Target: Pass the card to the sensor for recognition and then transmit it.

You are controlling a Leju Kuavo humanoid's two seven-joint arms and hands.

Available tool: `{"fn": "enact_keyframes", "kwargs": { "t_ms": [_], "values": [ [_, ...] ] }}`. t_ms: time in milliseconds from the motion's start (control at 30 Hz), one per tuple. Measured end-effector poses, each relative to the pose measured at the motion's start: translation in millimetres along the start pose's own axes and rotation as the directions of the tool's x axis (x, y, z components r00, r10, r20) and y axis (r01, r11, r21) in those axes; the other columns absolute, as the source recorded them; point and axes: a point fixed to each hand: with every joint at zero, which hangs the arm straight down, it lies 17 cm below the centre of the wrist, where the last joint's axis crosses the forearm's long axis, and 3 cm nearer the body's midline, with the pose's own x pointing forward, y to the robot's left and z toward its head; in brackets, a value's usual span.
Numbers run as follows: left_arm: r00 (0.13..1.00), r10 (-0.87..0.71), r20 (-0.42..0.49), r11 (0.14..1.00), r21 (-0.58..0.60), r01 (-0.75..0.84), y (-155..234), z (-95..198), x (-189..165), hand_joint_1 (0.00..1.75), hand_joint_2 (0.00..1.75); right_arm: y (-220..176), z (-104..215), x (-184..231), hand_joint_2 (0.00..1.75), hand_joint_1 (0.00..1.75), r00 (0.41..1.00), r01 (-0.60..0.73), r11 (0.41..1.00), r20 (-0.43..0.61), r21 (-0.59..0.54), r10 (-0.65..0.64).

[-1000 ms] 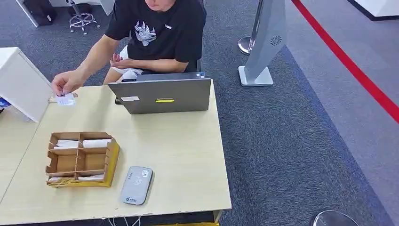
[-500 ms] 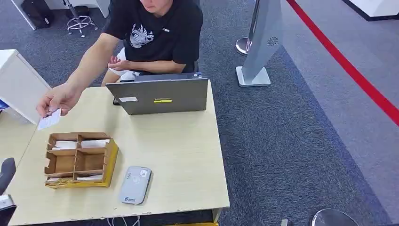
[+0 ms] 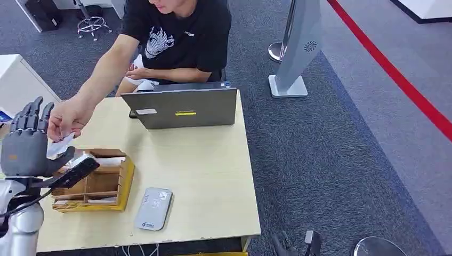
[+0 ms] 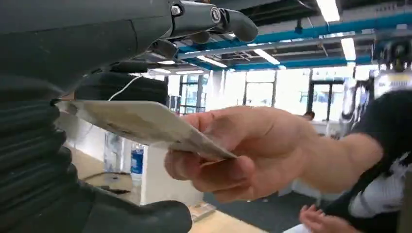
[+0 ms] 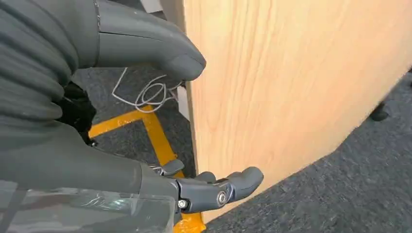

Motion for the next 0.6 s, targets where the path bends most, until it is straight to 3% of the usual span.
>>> {"fn": "enact_keyframes", "kwargs": {
  "t_ms": [200, 567, 600],
  "values": [
    [0.982, -0.186, -0.008, 0.974, -0.133, 0.184, -28, -12, -32, 0.00, 1.75, 8, 2, -5, 1.75, 0.00, 1.000, 0.000, 1.000, -0.010, 0.027, 0.000],
    [0.972, -0.237, -0.003, 0.956, -0.179, 0.232, -39, -8, -48, 0.00, 1.75, 9, 3, -8, 1.75, 0.00, 1.000, -0.007, 1.000, -0.014, 0.026, 0.007],
    [0.972, -0.237, -0.003, 0.956, -0.180, 0.232, -39, -8, -49, 0.23, 1.75, 9, 3, -8, 1.75, 0.00, 1.000, -0.007, 1.000, -0.014, 0.026, 0.008]
  ]
}}
